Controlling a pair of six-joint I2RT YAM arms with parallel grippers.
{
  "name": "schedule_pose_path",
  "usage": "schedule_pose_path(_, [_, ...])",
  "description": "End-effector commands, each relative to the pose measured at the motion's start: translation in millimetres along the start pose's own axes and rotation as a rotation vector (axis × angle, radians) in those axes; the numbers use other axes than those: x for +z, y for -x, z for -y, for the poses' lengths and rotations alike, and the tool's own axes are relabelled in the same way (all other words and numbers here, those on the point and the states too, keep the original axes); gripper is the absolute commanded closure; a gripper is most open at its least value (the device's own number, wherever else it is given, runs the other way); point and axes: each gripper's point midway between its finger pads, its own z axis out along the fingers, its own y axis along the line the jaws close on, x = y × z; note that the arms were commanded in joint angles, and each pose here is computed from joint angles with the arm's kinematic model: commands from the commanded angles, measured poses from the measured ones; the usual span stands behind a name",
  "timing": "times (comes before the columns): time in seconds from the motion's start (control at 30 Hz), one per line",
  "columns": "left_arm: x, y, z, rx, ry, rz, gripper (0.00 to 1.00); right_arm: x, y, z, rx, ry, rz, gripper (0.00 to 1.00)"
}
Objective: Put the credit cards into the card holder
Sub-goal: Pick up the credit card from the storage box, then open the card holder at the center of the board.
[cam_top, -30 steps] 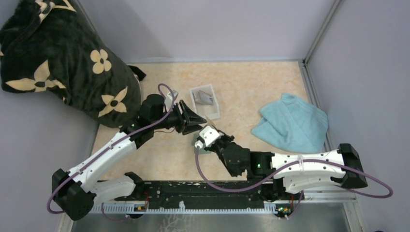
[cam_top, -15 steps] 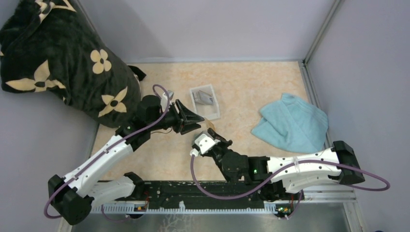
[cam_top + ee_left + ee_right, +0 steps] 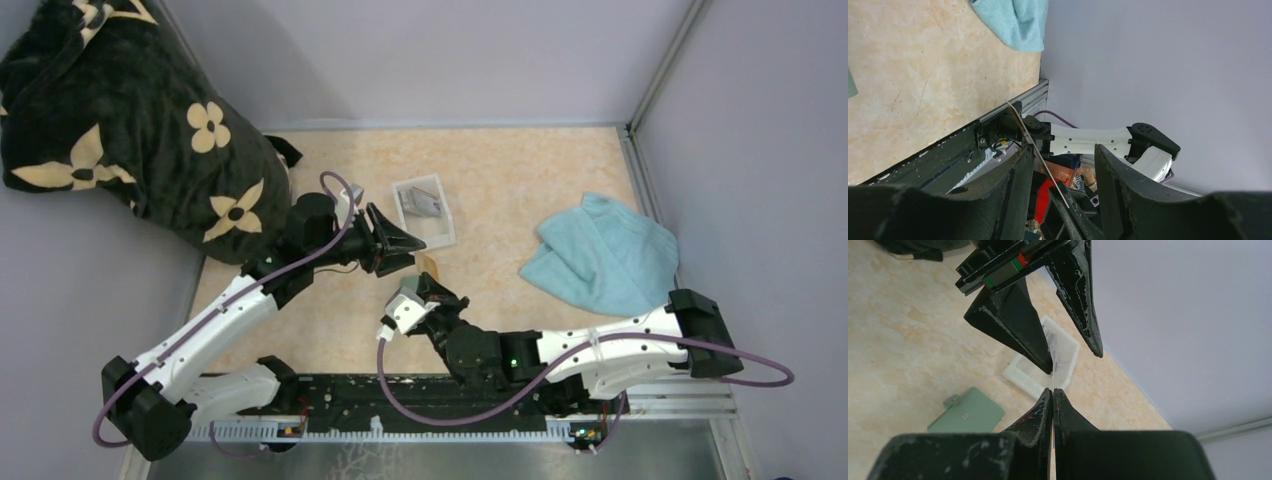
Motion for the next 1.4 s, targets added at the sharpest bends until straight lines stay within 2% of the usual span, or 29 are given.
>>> schedule_pose_path(0.0, [-2,-6,15,0.022,-0.042,-0.038,0.46,1,25,7,0.034,-0.021,0.045,1.0])
schedule_pose_path(0.27, [3,-15,7,0.033,-0.049,-0.107,0.58,5,31,0,-0.021,-0.007,0.053,1.0])
schedule_pose_path(0.33, [5,-17,8,0.041,-0.065,-0.129,0.67,6,31,-3,-0.037,-0.001,0.053,1.0])
schedule_pose_path(0.47, [8,-24,7,0.049,-0.102,-0.179,0.96,6,25,-8,-0.053,0.003,0.045,1.0])
schedule_pose_path(0.5, [8,-25,5,0.047,-0.113,-0.187,1.0,5,24,-7,-0.045,0.001,0.044,1.0])
schedule_pose_path(0.6, [10,-26,-2,0.048,-0.153,-0.173,1.0,2,17,-7,-0.02,-0.007,0.024,1.0])
schedule_pose_path(0.63, [10,-24,-8,0.034,-0.152,-0.155,1.0,2,13,-7,-0.016,-0.012,0.01,0.97])
schedule_pose_path(0.73, [11,-6,-10,0.021,-0.22,-0.05,1.0,0,-4,-8,0.004,-0.05,-0.046,0.71])
schedule_pose_path(0.8, [13,11,-17,0.025,-0.22,0.025,1.0,-2,-18,-11,0.029,-0.07,-0.079,0.59])
schedule_pose_path(0.87, [16,28,-24,0.064,-0.207,0.098,1.0,-4,-26,-12,0.08,-0.083,-0.104,0.51])
schedule_pose_path(1.13, [18,69,-77,0.138,-0.123,0.249,1.0,-9,-44,-21,0.347,-0.138,-0.182,0.43])
schedule_pose_path(1.37, [11,81,-117,0.242,-0.007,0.3,1.0,-6,-80,-39,0.506,-0.209,-0.314,0.41])
